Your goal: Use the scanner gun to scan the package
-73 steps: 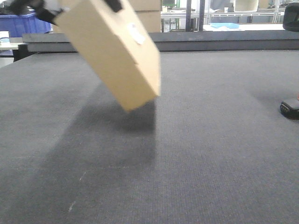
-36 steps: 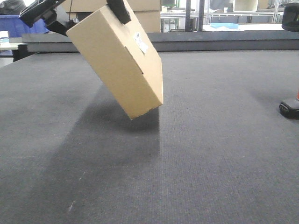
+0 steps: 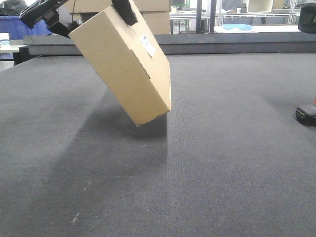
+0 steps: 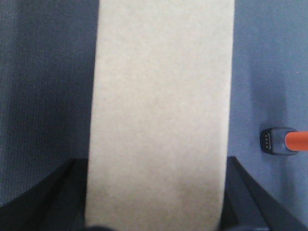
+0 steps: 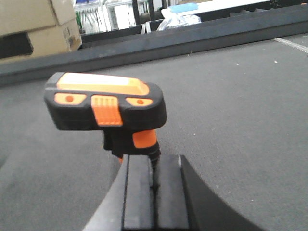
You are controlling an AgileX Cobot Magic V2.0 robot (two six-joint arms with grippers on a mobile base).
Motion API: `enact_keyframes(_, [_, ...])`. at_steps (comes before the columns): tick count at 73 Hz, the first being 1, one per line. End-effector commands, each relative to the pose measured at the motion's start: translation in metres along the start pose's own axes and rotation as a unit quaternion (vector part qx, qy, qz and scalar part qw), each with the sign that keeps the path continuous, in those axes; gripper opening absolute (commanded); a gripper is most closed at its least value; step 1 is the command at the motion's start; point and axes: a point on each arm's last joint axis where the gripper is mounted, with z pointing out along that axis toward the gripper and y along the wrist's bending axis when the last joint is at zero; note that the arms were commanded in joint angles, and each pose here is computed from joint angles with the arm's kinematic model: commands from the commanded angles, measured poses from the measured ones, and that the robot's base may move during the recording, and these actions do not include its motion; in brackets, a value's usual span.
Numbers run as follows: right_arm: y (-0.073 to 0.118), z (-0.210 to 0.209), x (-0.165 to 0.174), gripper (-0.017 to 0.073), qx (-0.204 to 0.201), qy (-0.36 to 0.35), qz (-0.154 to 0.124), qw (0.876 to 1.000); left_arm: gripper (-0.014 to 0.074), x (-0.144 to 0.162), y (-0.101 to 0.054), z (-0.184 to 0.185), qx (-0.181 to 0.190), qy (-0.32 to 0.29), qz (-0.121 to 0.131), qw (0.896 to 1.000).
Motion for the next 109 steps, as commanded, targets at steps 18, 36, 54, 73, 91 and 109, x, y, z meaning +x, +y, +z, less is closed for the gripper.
enact_keyframes(18, [0.009,0.027,0.013,-0.0159,-0.062,-0.026,0.011,0.998,-0.0111,-0.003,-0.002,-0.002,0.007,-0.015,-0.002,1.000])
enact_keyframes(36, [0.006,0.044,0.029,-0.0159,-0.052,-0.008,0.016,0.998,-0.0111,-0.003,-0.002,-0.002,0.006,-0.014,-0.001,1.000])
enact_keyframes(54, [0.008,0.068,0.030,0.0025,-0.049,0.005,0.015,0.999,-0.0111,-0.003,-0.001,-0.002,0.006,-0.015,0.000,1.000])
enact_keyframes(73, [0.009,0.079,0.028,0.0523,-0.044,0.005,0.019,0.999,-0.0111,-0.004,0.000,-0.002,0.000,-0.018,0.007,1.000])
enact_keyframes(91, [0.006,0.094,0.032,0.0550,-0.029,0.010,0.027,0.999,-0.0111,-0.004,0.000,-0.002,0.000,-0.019,0.008,1.000])
enact_keyframes(109, [0.008,0.113,0.034,0.0550,-0.032,-0.006,0.027,0.999,-0.0111,-0.004,0.000,-0.002,-0.001,-0.019,0.008,1.000])
